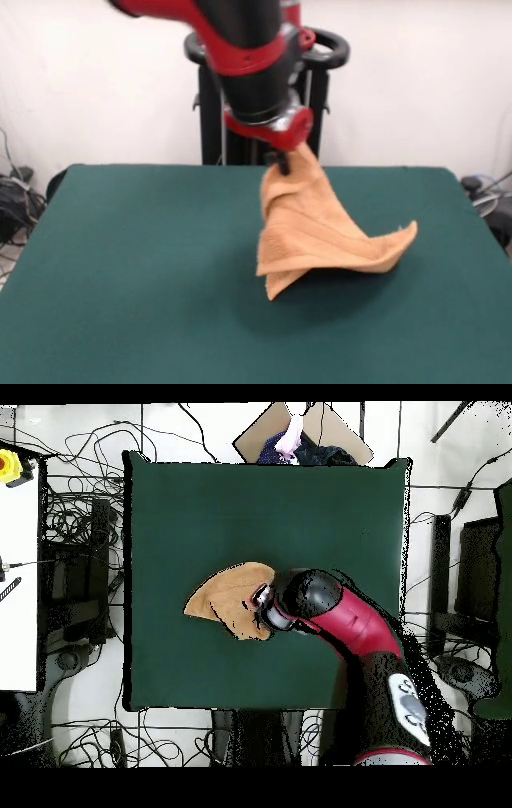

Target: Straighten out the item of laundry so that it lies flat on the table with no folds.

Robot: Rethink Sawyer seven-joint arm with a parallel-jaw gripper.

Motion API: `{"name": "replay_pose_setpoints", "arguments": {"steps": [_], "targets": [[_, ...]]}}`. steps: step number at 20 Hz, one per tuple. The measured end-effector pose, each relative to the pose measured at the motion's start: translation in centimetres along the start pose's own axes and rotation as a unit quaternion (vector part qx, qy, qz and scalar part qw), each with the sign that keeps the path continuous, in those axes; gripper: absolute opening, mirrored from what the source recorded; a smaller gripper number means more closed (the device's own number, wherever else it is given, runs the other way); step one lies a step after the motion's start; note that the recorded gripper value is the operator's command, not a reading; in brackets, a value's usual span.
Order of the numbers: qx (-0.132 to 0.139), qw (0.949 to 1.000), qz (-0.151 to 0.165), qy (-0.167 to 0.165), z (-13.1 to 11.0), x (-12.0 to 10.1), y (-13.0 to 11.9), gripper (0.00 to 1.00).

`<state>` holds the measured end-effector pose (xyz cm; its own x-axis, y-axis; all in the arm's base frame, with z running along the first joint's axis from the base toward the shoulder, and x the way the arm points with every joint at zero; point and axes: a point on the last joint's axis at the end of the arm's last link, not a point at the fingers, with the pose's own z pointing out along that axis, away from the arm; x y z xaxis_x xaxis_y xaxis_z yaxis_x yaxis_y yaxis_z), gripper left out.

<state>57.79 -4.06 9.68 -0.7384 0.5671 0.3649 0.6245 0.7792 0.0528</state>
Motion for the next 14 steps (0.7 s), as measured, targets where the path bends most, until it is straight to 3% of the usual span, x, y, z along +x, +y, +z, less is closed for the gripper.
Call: {"name": "replay_pose_setpoints", "arguments": {"steps": [7, 14], "targets": [[-0.008, 0.9997, -0.011, 0.023, 1.6, -2.7, -5.9, 0.0], [-0.002, 0.9989, -0.038, 0.029, 2.6, -2.8, -6.9, 0.0]]}}
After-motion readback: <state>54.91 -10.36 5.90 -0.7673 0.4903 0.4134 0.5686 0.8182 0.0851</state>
